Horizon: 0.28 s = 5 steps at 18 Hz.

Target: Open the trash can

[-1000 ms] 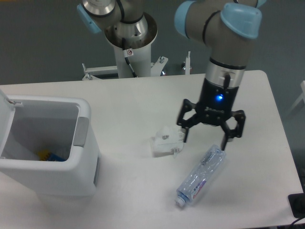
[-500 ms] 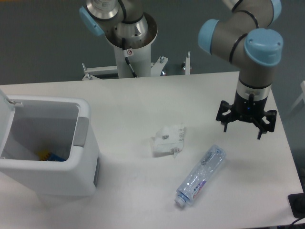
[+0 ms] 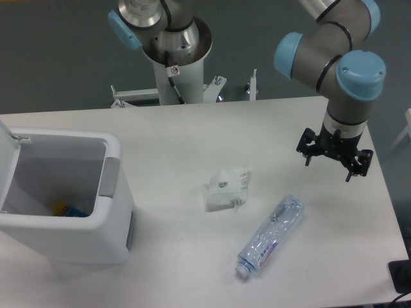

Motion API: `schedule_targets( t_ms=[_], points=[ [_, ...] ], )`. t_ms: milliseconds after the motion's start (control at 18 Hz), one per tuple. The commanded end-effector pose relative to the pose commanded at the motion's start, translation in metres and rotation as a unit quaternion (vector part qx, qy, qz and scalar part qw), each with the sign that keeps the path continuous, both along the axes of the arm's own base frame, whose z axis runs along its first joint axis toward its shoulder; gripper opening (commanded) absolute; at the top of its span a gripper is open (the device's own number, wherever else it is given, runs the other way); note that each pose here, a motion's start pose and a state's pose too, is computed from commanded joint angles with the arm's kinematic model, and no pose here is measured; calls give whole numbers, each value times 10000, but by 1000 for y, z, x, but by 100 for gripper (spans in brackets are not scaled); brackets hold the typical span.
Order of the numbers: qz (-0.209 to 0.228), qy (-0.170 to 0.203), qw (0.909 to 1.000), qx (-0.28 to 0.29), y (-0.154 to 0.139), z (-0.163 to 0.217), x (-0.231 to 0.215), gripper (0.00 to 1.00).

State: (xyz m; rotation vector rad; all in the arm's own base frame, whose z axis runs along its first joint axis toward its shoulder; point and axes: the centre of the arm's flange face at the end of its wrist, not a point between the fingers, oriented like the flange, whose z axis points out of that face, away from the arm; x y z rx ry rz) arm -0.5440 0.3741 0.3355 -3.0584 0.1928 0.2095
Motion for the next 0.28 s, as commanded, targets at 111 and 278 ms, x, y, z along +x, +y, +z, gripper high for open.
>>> schedule_targets(
  t_ms=[111, 278],
  points=[
    [-15, -14, 10000, -6, 1, -2, 2, 100],
    [-15, -14, 10000, -6, 1, -3, 2, 100]
  ],
)
